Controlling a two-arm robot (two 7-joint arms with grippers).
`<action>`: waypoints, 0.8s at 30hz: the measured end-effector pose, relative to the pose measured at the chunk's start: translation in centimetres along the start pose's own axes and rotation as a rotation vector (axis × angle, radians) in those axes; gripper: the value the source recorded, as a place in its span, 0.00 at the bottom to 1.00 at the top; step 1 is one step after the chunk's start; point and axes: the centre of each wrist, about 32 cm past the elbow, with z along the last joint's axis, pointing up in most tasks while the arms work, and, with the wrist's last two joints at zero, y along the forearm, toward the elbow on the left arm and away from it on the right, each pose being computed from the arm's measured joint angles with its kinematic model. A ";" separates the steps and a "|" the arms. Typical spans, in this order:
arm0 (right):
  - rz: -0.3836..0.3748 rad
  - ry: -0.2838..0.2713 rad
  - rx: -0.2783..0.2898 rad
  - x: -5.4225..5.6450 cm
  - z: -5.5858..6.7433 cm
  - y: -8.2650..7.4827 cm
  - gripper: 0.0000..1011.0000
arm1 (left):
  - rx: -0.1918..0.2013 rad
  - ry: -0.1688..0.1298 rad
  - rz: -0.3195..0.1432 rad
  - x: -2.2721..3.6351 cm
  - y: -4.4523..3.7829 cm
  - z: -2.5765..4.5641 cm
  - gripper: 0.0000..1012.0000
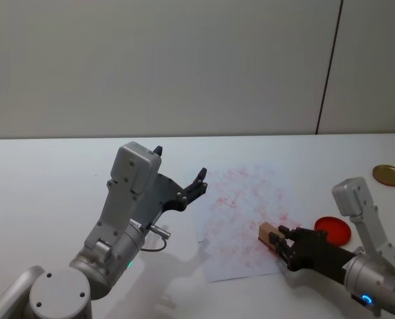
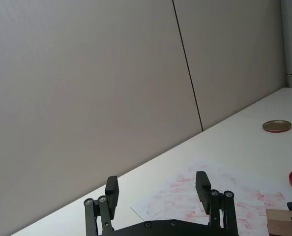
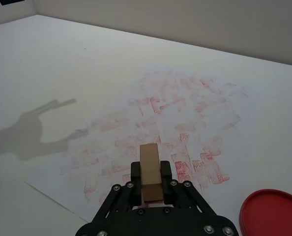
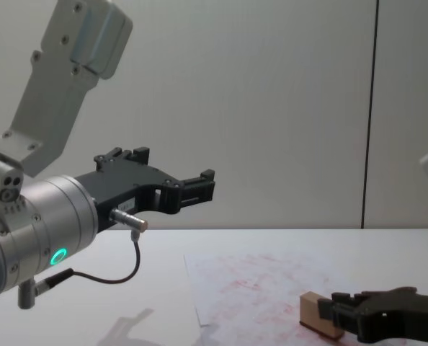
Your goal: Use the one hand to pick up the stamp and affix it onto the A4 paper.
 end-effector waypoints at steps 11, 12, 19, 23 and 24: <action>0.010 -0.007 -0.023 0.3 0.2 0.0 0.21 | 0.000 0.000 0.000 0.00 0.00 0.00 0.98; 0.011 -0.008 -0.025 0.3 0.2 0.0 0.21 | 0.000 0.000 0.000 0.00 0.00 0.00 0.98; 0.013 -0.006 -0.026 0.5 0.3 -0.1 0.21 | 0.000 0.000 0.000 0.00 0.00 0.00 0.98; 0.003 0.000 -0.003 0.6 0.7 -0.3 0.21 | 0.000 0.000 0.000 0.00 0.00 0.00 0.98; -0.004 0.000 0.011 0.7 0.9 -0.4 0.21 | 0.000 0.000 0.000 0.00 0.00 0.00 0.98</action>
